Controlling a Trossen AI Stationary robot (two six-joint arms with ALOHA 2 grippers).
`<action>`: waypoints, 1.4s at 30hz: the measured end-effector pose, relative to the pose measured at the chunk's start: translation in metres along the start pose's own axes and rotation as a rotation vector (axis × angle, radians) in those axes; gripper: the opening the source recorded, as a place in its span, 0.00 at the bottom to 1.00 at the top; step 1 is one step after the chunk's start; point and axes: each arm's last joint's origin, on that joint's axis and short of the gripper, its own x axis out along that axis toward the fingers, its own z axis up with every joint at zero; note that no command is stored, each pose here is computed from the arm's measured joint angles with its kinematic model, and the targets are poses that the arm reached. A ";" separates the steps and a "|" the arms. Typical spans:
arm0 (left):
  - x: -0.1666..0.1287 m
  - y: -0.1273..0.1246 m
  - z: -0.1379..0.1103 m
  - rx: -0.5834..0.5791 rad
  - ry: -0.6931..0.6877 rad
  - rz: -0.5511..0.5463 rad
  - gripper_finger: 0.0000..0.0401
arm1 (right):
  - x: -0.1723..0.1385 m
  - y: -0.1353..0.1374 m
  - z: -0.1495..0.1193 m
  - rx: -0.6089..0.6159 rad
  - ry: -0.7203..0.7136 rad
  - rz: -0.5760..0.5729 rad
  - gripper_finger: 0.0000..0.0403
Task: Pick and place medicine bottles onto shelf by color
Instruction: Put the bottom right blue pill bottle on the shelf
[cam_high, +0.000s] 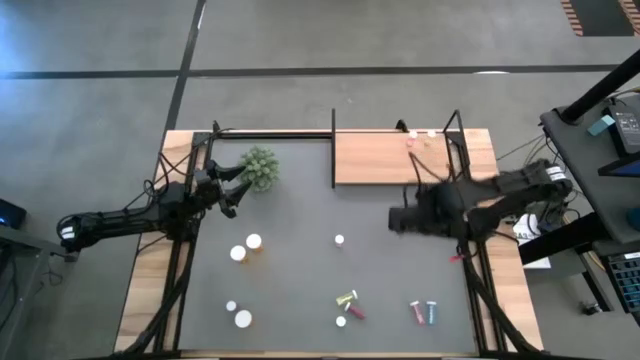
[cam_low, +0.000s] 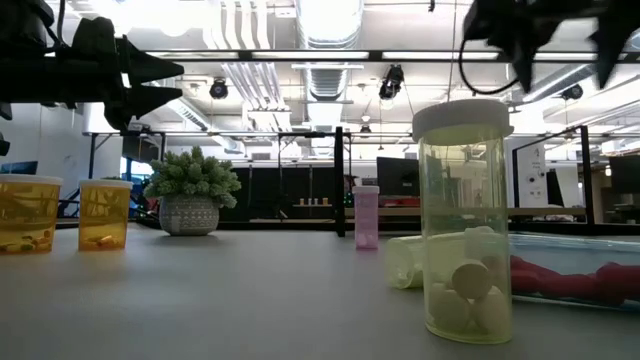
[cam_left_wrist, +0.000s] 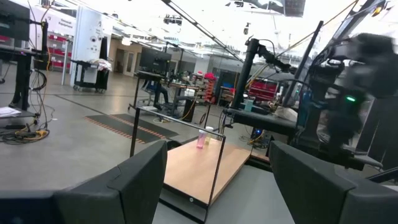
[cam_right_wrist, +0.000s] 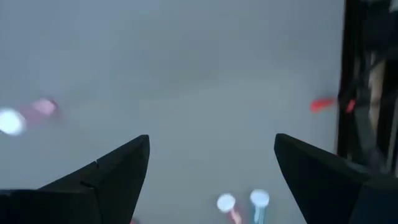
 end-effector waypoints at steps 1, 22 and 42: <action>0.000 0.000 0.000 0.000 0.000 0.000 0.67 | 0.003 -0.003 -0.012 0.010 -0.006 -0.013 0.83; 0.000 0.000 0.000 0.000 0.000 0.000 0.67 | 0.070 -0.047 -0.121 -0.014 -0.063 -0.098 0.83; 0.000 0.000 0.000 0.000 0.000 0.000 0.67 | 0.140 -0.095 -0.119 -0.039 0.288 0.034 0.83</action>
